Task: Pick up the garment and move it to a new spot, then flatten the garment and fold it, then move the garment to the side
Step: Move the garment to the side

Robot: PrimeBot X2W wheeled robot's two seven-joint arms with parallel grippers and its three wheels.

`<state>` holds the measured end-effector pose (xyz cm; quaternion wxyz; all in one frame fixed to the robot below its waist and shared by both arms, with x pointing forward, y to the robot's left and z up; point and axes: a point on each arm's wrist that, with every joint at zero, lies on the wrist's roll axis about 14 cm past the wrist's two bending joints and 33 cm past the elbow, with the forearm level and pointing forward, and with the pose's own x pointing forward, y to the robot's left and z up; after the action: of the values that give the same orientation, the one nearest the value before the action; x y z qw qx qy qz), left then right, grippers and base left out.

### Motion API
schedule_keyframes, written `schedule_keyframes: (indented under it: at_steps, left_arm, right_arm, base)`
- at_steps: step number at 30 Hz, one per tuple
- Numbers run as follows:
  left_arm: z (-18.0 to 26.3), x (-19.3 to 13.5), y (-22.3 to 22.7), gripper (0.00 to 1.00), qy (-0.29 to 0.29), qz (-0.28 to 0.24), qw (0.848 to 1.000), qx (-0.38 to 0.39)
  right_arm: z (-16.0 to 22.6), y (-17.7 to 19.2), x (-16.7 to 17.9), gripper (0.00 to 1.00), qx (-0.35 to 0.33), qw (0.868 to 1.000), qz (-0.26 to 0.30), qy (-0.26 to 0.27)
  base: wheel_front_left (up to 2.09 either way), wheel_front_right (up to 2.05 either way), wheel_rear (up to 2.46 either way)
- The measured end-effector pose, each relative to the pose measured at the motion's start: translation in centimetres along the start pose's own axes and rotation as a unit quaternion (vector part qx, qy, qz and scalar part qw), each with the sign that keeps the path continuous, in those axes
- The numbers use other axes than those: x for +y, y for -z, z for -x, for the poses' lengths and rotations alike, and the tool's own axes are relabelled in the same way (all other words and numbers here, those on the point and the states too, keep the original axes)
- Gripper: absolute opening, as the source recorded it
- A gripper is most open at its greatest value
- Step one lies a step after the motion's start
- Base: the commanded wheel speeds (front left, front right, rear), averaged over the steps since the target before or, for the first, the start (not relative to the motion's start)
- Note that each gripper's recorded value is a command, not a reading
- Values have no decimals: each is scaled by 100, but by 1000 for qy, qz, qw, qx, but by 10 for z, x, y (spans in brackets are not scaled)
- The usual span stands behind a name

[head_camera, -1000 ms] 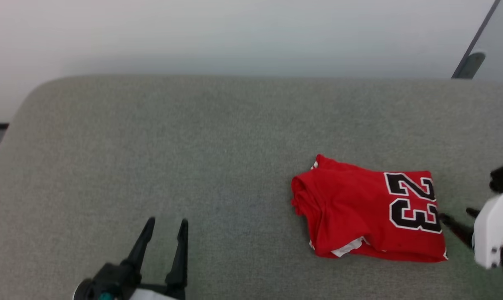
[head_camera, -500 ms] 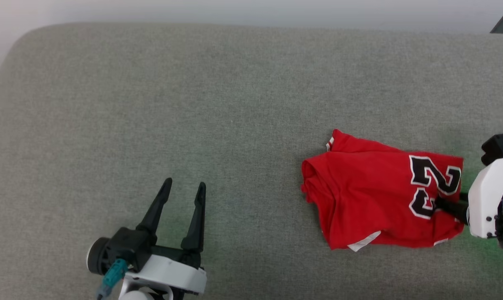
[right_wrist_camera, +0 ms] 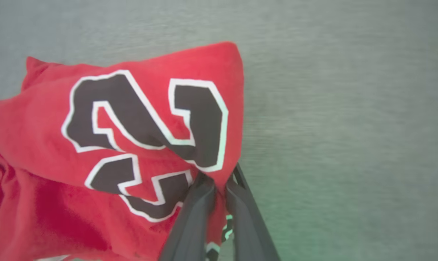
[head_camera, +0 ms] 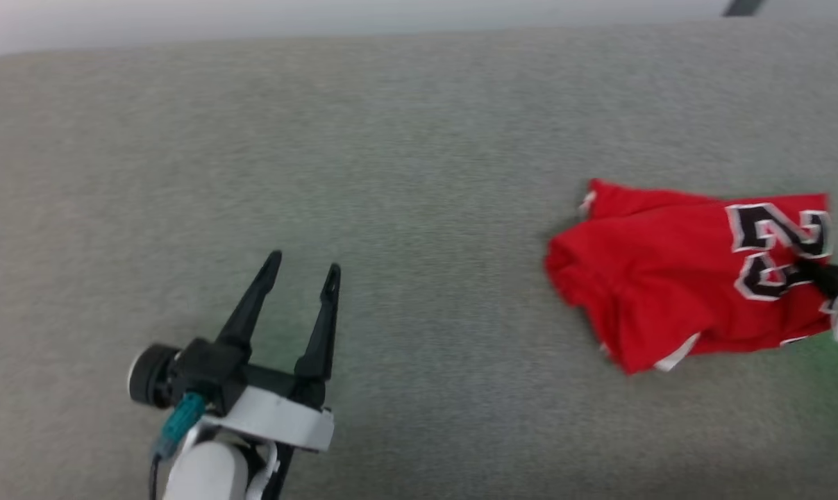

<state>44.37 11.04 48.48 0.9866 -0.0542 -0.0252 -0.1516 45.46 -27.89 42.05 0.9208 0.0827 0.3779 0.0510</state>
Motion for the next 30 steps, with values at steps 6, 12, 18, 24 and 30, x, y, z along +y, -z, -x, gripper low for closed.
schedule_keyframes:
  at_steps: [6, 12, 18, 24, 30]
  left_arm:
    - [-44, -40, -12, 100, 84, -12, 996, -31]
    - [-89, -87, -20, 100, 179, -30, 981, -63]
    - [-129, -122, -27, 100, 247, -44, 963, -98]
    - [-155, -135, -17, 100, 278, -44, 953, -110]
    - [-169, -129, 6, 100, 285, -48, 952, -100]
  right_arm:
    - [43, -3, -82, 0, -51, 992, -52, 101]
    - [78, 9, -145, 0, -72, 974, -88, 197]
    - [102, -15, -195, 0, -104, 951, -62, 283]
    - [86, -37, -211, 0, -133, 939, -40, 316]
    - [58, -48, -215, 0, -133, 934, 1, 331]
  base:
    - [0, 0, 0]
    - [0, 0, 0]
    - [0, 0, 0]
    - [0, 0, 0]
    - [0, 0, 0]
